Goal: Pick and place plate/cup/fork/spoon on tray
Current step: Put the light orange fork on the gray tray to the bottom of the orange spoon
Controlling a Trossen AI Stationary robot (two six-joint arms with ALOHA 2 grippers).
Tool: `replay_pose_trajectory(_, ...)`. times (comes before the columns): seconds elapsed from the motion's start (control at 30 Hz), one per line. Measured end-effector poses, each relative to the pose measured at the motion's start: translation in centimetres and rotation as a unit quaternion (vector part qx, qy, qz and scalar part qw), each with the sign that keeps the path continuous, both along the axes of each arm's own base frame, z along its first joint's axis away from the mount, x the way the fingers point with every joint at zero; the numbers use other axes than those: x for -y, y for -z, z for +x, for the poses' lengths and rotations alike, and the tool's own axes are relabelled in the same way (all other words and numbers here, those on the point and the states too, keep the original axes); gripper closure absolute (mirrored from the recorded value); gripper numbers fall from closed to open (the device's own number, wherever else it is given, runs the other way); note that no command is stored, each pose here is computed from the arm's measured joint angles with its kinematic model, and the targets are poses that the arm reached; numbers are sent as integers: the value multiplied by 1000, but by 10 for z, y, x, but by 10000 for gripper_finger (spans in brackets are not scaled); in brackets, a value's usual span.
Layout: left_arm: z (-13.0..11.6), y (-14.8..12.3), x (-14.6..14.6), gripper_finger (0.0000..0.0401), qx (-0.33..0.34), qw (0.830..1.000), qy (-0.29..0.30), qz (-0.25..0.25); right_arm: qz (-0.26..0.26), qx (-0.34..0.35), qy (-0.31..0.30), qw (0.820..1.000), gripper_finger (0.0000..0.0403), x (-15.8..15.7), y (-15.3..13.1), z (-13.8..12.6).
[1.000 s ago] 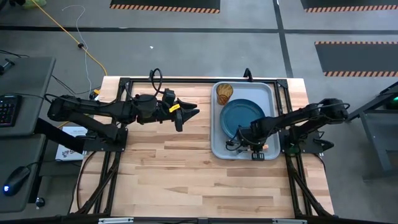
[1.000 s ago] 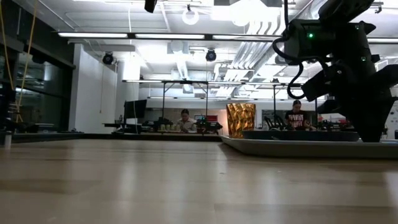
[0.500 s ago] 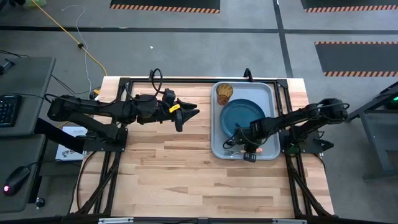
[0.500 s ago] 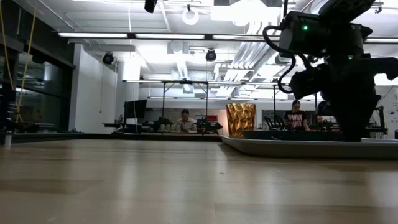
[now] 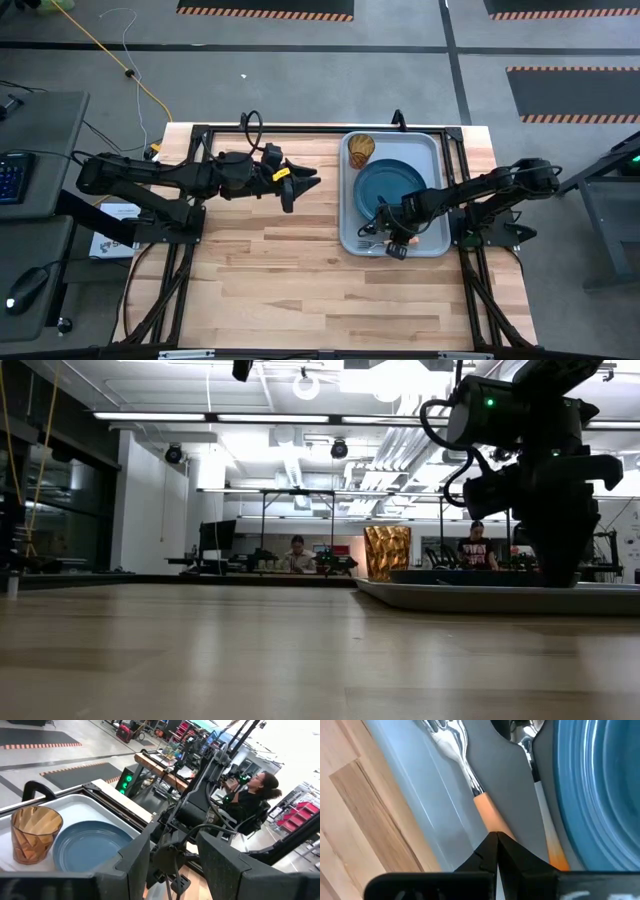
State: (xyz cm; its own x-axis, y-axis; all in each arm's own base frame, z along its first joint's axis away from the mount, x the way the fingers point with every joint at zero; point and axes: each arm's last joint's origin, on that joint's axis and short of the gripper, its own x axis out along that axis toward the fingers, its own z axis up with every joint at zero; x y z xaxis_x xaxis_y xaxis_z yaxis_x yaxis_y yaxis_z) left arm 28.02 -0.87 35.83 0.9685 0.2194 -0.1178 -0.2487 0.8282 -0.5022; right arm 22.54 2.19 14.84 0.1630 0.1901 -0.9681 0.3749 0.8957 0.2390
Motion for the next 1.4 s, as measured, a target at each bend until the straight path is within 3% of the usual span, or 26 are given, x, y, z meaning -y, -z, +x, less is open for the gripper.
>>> replay_pose_trajectory(0.63,0,0,1,245,0,1000,18,-2,19,-8,93,995,403,0,0,2)
replay_pose_trajectory(1.4,0,0,3,245,0,999,47,-6,34,-17,218,975,403,-10,-1,4)
